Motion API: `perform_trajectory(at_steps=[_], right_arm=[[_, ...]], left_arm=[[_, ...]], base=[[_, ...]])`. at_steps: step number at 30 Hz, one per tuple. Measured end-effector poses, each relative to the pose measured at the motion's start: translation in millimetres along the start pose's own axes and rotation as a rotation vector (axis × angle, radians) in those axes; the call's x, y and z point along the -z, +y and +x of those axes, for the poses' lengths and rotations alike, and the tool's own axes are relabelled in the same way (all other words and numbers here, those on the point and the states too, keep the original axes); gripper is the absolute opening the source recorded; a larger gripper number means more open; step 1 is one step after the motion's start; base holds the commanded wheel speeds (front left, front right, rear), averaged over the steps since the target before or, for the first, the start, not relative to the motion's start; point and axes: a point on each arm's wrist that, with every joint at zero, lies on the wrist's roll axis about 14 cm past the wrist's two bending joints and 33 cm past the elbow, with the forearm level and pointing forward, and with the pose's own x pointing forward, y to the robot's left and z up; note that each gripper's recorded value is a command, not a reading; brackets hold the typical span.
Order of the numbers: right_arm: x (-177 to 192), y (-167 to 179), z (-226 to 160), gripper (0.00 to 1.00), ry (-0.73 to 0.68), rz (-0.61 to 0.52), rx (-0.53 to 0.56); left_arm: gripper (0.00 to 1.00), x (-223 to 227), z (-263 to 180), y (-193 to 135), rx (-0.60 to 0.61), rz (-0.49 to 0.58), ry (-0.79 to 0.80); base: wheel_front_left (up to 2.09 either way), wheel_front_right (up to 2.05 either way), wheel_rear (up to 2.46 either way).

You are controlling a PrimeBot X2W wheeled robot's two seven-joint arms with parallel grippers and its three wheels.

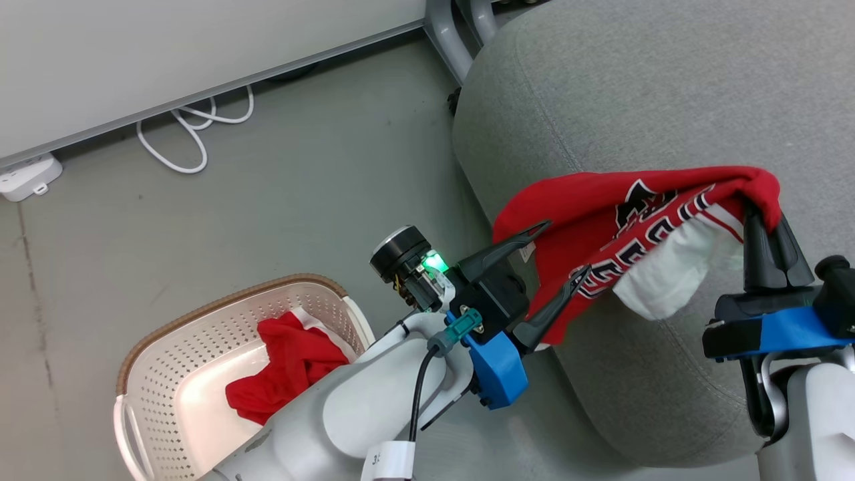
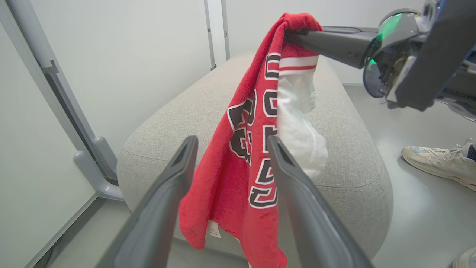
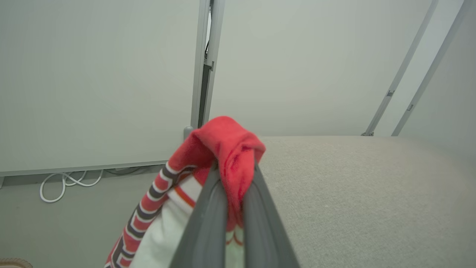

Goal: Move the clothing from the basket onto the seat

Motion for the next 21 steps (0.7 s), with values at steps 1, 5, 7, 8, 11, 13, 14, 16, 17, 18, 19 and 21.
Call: perform_trajectory(at_steps=[1,5,7,8,11,13,14,16,17,18,19,21], right_arm=[[2.1,-3.5,-3.8,0.0,0.008,0.0,0.011],[4.5,-9.5,-11.4,0.0,0.019,0.002,0.029],[4.6,-10.8,-14.0,0.0,0.021,0.003,0.034],[4.0,-11.5,-14.5,0.0,0.02,0.002,0.036],[0.6,-11.7,-14.0,0.0,0.009,0.003,0.038],[-4.3,-10.4,-10.6,0.0,-0.007,0.001,0.034],[-8.2,-8.4,-7.2,0.0,-0.02,-0.005,0.024],[-16.7,-7.3,0.5,0.0,-0.047,-0.016,0.015],[-22.2,-8.3,5.0,0.0,-0.065,-0.024,0.014],[-28.6,-9.9,10.3,0.0,-0.085,-0.035,0.012],[-35.3,-11.8,16.1,0.0,-0.106,-0.048,0.011],[-48.9,-16.9,28.4,0.0,-0.148,-0.071,0.015]], left_arm=[[1.0,0.8,1.0,-2.3,0.006,-0.003,0.001],[1.0,1.2,4.3,-8.5,0.025,-0.006,0.0],[1.0,0.5,5.5,-10.2,0.031,-0.005,-0.002],[1.0,0.3,6.0,-10.6,0.032,-0.006,-0.003],[1.0,-0.3,6.6,-10.1,0.031,-0.007,-0.005],[1.0,-0.1,6.8,-8.4,0.025,-0.006,-0.006],[1.0,0.0,7.1,-7.2,0.023,-0.006,-0.008],[1.0,0.3,7.9,-4.0,0.018,-0.011,-0.012],[1.0,0.6,8.2,-1.7,0.013,-0.011,-0.014],[1.0,0.9,8.8,0.8,0.01,-0.01,-0.016],[1.0,0.9,9.7,3.7,0.006,-0.009,-0.019],[1.0,2.3,11.1,10.1,0.0,-0.009,-0.024]], base=[[0.0,0.0,0.0],[0.0,0.0,0.0],[0.0,0.0,0.0],[0.0,0.0,0.0],[0.0,0.0,0.0],[0.0,0.0,0.0],[0.0,0.0,0.0],[0.0,0.0,0.0],[0.0,0.0,0.0],[0.0,0.0,0.0],[0.0,0.0,0.0],[0.0,0.0,0.0]])
